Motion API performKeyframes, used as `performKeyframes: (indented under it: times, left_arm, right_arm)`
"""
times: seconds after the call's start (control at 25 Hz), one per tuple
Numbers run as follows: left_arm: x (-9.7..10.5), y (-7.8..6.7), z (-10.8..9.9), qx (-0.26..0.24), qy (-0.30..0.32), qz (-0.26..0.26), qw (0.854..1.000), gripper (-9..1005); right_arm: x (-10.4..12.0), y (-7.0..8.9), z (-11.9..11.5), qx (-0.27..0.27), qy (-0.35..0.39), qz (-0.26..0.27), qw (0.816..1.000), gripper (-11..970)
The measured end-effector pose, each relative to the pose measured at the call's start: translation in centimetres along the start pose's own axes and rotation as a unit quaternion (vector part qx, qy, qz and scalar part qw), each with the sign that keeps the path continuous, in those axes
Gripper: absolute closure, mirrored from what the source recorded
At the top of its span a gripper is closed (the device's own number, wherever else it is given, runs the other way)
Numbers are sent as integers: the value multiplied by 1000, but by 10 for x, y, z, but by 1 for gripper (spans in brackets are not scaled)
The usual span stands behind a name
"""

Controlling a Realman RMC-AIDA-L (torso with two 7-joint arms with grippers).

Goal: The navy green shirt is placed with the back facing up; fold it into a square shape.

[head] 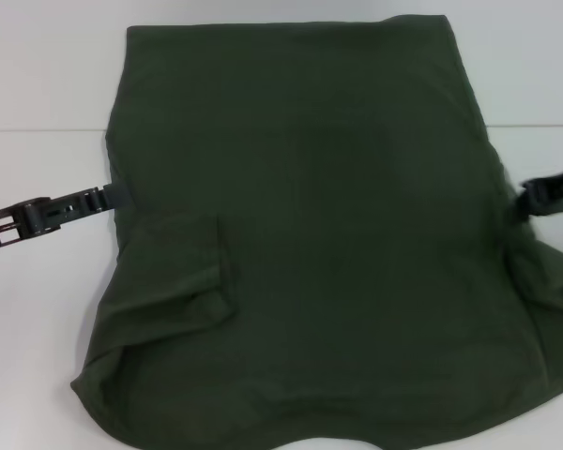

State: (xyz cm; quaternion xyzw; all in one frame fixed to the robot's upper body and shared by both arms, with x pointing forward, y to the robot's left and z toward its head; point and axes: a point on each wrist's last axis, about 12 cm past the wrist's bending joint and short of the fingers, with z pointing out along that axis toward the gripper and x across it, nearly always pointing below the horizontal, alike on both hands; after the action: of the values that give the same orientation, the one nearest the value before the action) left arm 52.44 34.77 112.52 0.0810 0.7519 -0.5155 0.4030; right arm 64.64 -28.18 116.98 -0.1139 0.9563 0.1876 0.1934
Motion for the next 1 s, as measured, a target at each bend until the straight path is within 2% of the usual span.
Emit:
performKeyframes:
  times: [0.24, 0.72, 0.84, 0.96, 1.0]
  left_arm:
    - [-1, 1, -4, -4, -16, -3, 1000, 172]
    - [-3, 3, -9, -11, -39, -5, 999, 172]
    - [-4, 3, -10, -13, -39, -5, 999, 172]
    - [-5, 4, -12, -16, -40, -13, 999, 173]
    - [-6, 5, -16, -22, -35, -34, 999, 173]
  right_arm:
    - [-16, 25, 7, -19, 4, -24, 1000, 847]
    - [-23, 50, 30, -51, 3, -35, 998, 817]
    - [-21, 51, 29, -71, -4, -45, 996, 810]
    - [-19, 44, 23, -94, -20, -32, 995, 803]
    - [-19, 41, 20, -104, -26, -25, 994, 800]
